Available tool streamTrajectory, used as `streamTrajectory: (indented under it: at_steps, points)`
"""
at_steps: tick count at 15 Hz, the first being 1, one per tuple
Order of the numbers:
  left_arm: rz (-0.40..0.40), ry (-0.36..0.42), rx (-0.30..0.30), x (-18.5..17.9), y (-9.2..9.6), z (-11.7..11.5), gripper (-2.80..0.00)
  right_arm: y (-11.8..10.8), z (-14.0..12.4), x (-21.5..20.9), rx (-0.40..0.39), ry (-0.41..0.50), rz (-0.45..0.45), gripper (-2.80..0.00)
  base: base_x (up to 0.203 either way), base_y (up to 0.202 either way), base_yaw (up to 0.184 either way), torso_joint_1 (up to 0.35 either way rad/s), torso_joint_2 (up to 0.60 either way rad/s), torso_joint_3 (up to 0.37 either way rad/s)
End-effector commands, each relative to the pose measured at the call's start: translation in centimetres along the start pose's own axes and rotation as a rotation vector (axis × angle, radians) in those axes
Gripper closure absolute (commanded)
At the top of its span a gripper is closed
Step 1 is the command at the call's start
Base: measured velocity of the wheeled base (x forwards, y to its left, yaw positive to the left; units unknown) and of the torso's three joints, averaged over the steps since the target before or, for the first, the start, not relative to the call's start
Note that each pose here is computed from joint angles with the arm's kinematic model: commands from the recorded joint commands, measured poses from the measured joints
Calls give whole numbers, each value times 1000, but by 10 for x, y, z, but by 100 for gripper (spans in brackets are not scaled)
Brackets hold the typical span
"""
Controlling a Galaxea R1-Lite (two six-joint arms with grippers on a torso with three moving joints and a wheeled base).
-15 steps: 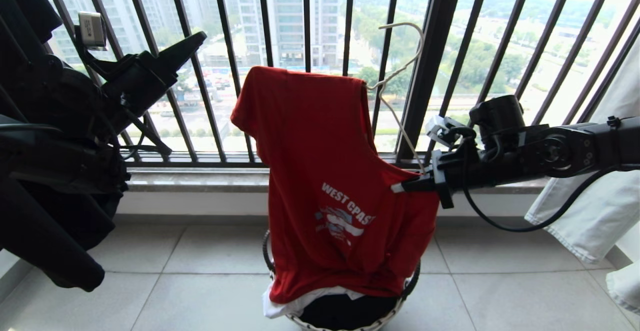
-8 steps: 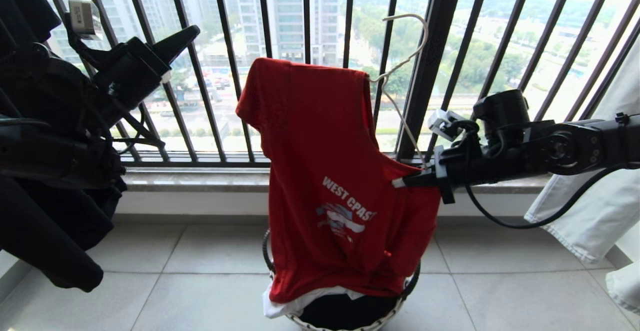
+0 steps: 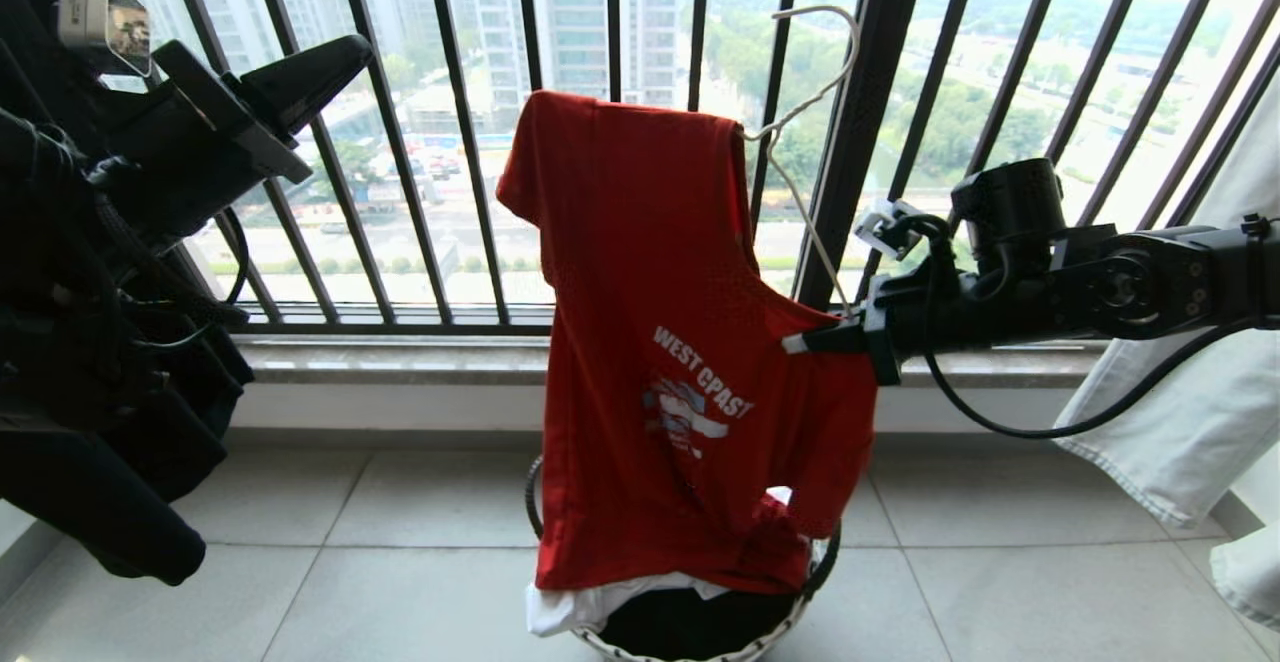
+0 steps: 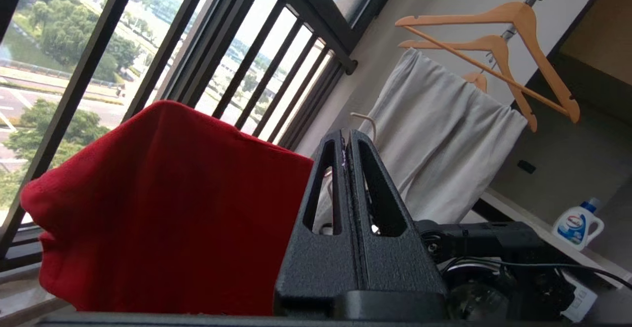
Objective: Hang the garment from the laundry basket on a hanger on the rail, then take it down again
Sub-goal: Hang the clothes rack on the clothesline
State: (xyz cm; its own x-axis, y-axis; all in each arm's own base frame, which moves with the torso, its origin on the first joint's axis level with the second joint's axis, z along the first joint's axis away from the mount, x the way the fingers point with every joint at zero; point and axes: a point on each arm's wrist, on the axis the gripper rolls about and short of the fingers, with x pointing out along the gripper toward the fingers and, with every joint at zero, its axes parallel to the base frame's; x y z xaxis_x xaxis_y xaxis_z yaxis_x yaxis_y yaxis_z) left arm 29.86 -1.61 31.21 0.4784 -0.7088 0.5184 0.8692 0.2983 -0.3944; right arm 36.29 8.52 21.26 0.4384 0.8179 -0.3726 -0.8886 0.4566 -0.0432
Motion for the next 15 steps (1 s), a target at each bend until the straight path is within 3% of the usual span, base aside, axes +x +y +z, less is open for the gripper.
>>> streamTrajectory:
  at_steps: [1,3,5,8,11,15]
  points:
    - [-84,-14,65,9,-22,20,0,-2,-3,3,4,2,10,0,0,0,0,0,0,0]
    - [-188,7,70,29,-32,31,0,-5,-4,6,-1,-2,6,0,0,0,0,0,0,0]
    - [-197,18,55,30,-34,32,0,-5,-5,5,1,0,2,0,0,0,0,0,0,0]
    - [-24,1,31,-15,-24,35,0,1,2,-4,-14,-11,-6,0,0,0,0,11,-17,-6]
    - [104,-23,21,-53,-32,32,0,6,6,-9,-21,9,-53,0,0,0,0,185,-113,-50]
    - [117,-23,20,-57,-31,32,0,10,9,-14,-27,18,-85,0,0,0,0,266,-313,-234]
